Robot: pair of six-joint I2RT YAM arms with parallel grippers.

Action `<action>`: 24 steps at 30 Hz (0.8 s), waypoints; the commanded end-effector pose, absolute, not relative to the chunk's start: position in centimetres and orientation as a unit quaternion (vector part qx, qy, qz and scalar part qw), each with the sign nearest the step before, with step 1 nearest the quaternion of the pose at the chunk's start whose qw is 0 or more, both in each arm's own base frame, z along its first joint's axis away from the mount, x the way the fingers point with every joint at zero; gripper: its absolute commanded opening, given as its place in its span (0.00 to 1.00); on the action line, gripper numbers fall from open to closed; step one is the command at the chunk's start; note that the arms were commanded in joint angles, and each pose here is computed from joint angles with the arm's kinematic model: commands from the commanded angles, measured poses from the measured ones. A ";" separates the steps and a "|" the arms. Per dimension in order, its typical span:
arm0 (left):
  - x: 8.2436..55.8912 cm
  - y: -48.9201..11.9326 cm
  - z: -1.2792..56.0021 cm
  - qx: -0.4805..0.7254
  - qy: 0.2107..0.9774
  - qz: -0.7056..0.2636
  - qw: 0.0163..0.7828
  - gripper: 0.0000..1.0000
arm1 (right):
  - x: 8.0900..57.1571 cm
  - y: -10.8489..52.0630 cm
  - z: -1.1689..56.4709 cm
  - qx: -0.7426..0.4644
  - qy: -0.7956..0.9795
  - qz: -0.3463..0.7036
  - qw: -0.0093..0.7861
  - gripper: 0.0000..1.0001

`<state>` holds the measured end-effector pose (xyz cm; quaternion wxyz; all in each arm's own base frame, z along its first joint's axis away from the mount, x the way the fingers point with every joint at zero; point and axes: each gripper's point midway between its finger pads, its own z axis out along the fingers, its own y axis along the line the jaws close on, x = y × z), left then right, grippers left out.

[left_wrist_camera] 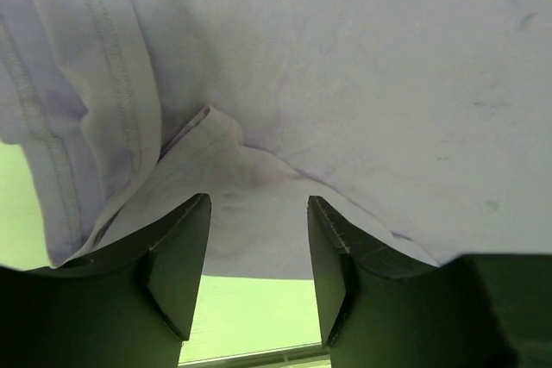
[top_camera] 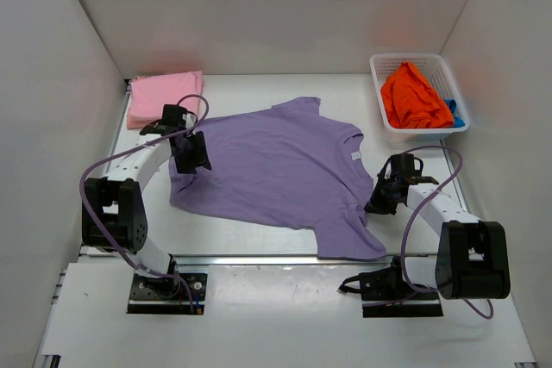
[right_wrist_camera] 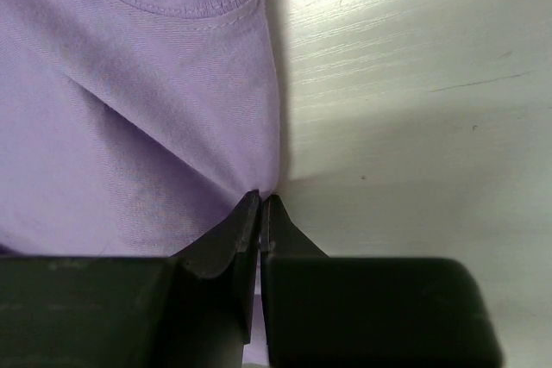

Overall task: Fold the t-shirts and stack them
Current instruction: Flatten out the tshirt

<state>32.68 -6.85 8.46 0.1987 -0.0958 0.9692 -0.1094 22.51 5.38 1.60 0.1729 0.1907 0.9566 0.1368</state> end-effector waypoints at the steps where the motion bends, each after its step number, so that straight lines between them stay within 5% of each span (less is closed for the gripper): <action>1: 33.1 -7.4 7.8 -0.088 0.969 -0.111 0.200 0.59 | 22.2 5.2 1.2 0.190 0.958 0.134 0.170 0.00; 16: 32.9 -6.0 3.6 -0.104 0.978 -0.075 0.165 0.53 | 21.5 5.5 0.6 0.188 0.957 0.145 0.164 0.00; 24: 32.9 -5.8 3.5 -0.104 0.978 -0.064 0.172 0.35 | 21.7 5.6 0.6 0.188 0.957 0.147 0.166 0.00</action>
